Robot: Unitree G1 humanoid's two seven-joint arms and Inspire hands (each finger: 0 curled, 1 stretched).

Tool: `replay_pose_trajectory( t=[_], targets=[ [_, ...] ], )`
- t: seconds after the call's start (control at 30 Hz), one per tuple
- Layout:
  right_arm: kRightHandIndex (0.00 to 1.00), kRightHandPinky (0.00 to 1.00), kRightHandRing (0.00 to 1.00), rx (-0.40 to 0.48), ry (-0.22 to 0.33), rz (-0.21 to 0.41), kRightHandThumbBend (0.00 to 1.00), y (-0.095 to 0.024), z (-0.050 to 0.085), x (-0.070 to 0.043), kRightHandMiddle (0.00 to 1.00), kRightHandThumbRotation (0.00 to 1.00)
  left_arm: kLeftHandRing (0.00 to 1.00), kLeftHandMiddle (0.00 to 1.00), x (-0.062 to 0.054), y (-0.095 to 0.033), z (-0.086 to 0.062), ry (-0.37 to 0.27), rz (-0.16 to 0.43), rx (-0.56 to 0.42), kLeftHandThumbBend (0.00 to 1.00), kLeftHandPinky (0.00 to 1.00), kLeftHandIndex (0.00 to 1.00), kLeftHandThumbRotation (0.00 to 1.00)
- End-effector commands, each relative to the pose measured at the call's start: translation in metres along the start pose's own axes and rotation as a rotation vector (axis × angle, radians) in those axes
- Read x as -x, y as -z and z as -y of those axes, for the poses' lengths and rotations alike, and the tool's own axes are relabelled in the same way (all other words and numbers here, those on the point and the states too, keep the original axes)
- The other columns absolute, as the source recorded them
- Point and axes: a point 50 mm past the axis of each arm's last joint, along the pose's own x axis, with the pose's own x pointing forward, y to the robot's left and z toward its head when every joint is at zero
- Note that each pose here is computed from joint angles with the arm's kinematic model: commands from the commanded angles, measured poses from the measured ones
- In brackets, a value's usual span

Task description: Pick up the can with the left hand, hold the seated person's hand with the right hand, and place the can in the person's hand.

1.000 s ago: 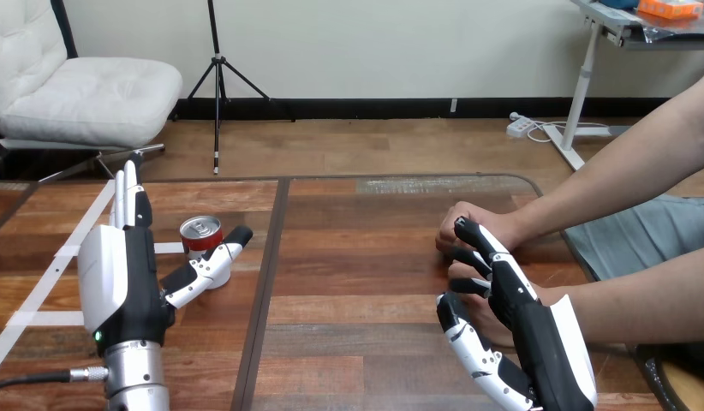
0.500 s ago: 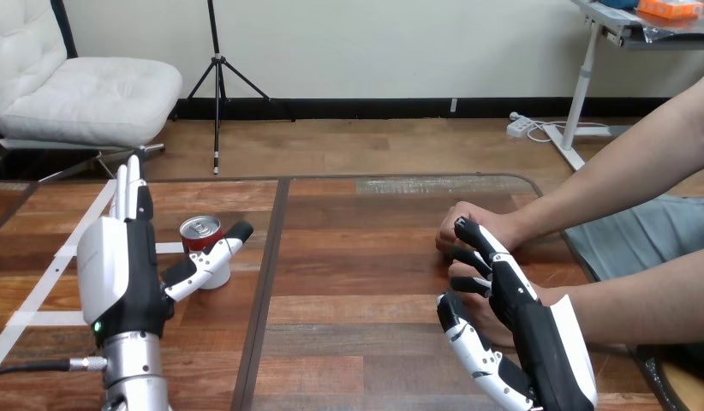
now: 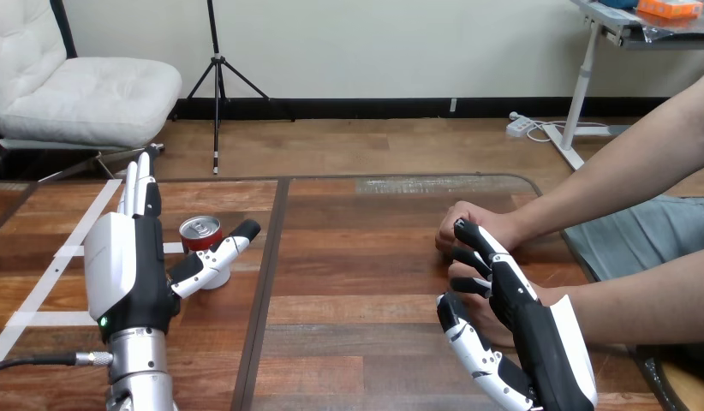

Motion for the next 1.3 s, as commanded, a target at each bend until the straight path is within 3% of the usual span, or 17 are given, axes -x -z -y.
replay_pose_trajectory(
  t=[0.0,1.27],
  targets=[
    [0.90,0.75,0.88,0.025,0.007,0.093,0.37,-0.013,0.006,-0.016,0.92,0.55,0.93,0.97,-0.024,-0.015,-0.006,-0.043,0.069,-0.011,0.94,0.80,0.97,0.61],
    [0.89,0.79,0.89,0.045,0.000,0.089,0.37,-0.012,0.005,-0.016,0.92,0.59,0.88,0.95,-0.045,-0.015,-0.014,0.111,0.023,-0.135,0.93,0.74,0.94,0.60]
  ],
)
